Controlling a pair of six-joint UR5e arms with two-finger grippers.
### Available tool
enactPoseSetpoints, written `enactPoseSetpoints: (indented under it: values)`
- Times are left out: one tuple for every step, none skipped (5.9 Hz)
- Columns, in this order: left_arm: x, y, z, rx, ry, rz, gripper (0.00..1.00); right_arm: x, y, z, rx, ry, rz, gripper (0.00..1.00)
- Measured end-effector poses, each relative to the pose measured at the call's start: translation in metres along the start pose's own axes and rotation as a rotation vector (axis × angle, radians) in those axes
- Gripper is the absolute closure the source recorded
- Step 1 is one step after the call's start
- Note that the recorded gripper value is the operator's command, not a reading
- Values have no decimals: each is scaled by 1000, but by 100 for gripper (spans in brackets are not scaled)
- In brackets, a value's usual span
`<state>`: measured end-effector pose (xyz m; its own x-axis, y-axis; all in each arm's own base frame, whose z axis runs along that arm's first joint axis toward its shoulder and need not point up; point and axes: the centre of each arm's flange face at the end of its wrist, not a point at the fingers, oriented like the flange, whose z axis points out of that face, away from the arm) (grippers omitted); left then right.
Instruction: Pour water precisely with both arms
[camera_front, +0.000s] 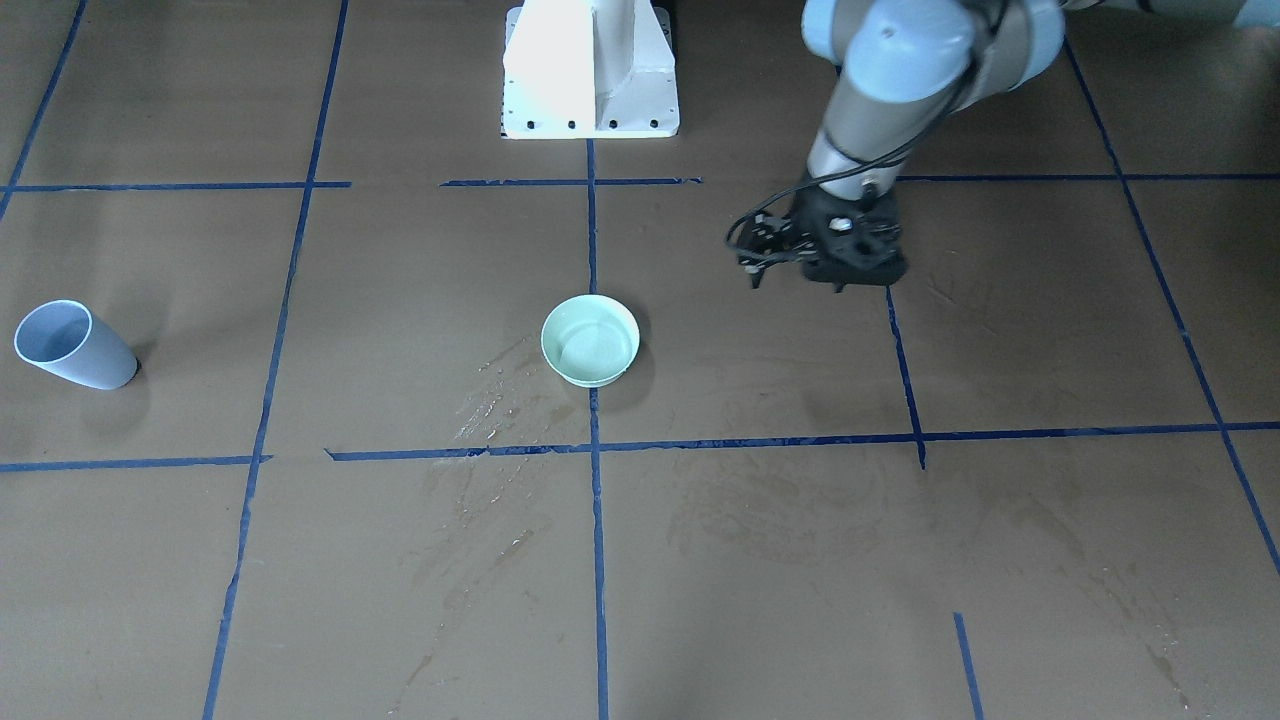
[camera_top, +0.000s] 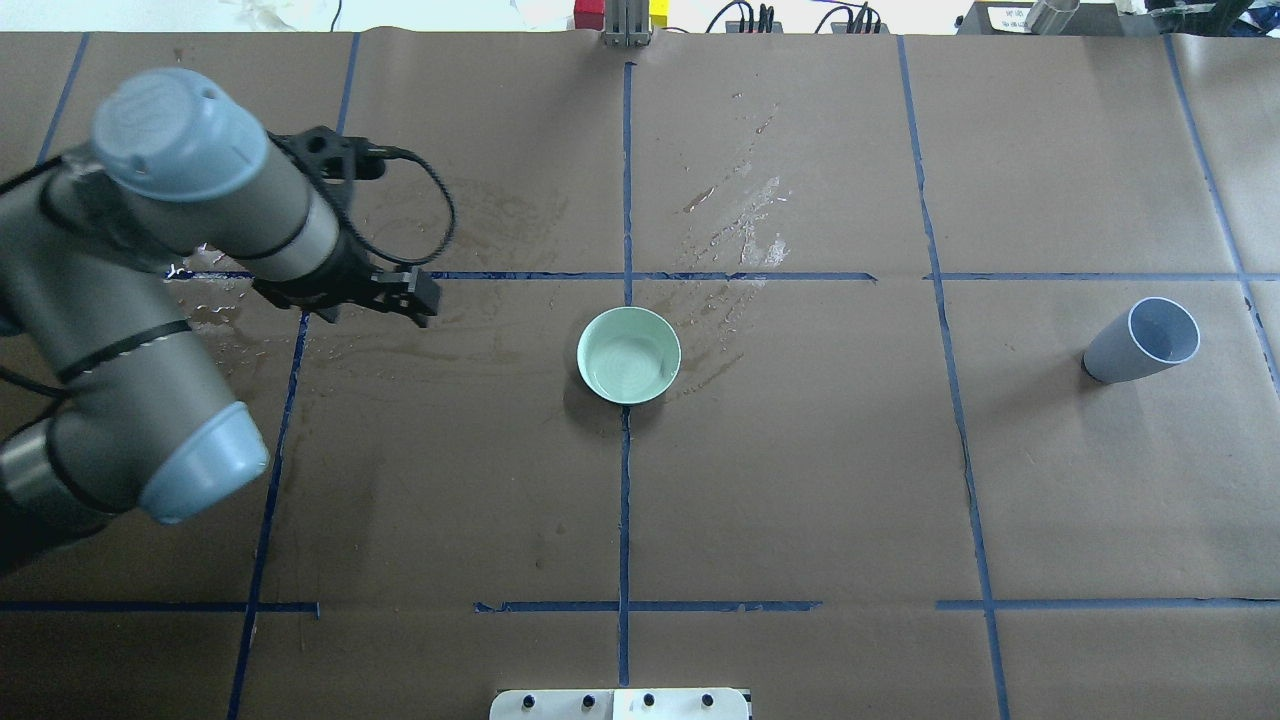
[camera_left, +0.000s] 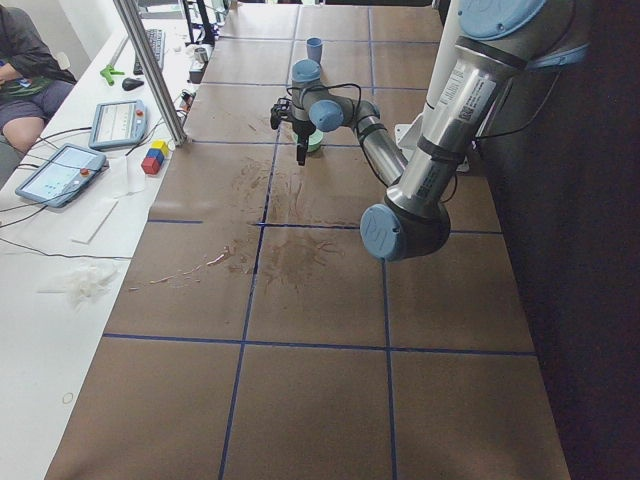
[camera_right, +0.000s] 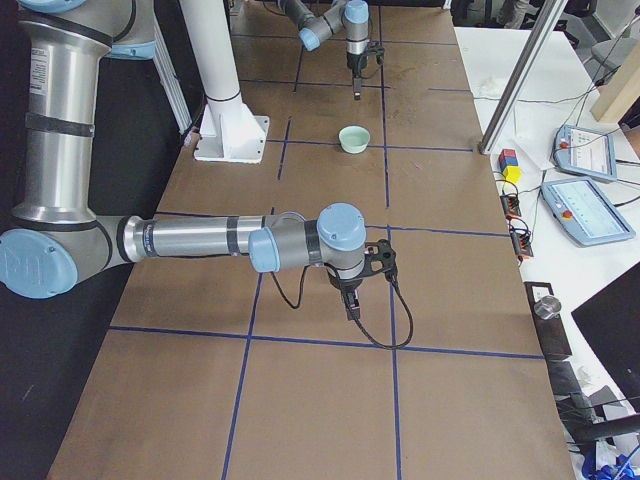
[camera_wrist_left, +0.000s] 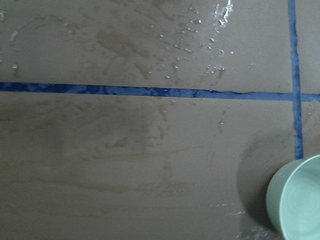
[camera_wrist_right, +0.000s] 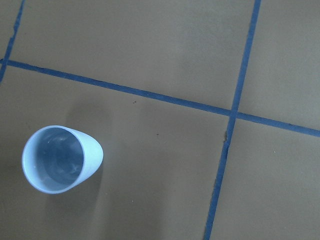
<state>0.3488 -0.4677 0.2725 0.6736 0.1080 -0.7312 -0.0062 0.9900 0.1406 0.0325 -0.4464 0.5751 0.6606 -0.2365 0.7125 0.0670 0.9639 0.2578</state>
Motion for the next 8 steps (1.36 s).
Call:
enactPoseSetpoints:
  values:
    - [-56, 4, -17, -9, -28, 59, 0, -26, -11, -2, 5, -7, 10, 0]
    - [-90, 5, -27, -20, -34, 81, 0, -65, -23, -1, 4, -19, 43, 0]
    - [-100, 5, -30, -21, -31, 65, 0, -101, -28, -2, 4, -29, 74, 0]
    - [-97, 5, -31, -18, -25, 26, 0, -137, -28, -3, 15, -19, 104, 0]
    - [-92, 3, -33, -14, -17, -9, 0, -168, -18, 4, 46, -3, 126, 0]
    - [-86, 2, -34, -10, -10, -23, 0, -182, 5, 20, 102, 0, 145, 0]
    - [-81, 2, -35, -9, -6, -34, 0, -188, 32, 35, 164, 3, 160, 0]
    - [-77, 3, -34, -10, -2, -43, 0, -190, 55, 50, 219, 25, 159, 0]
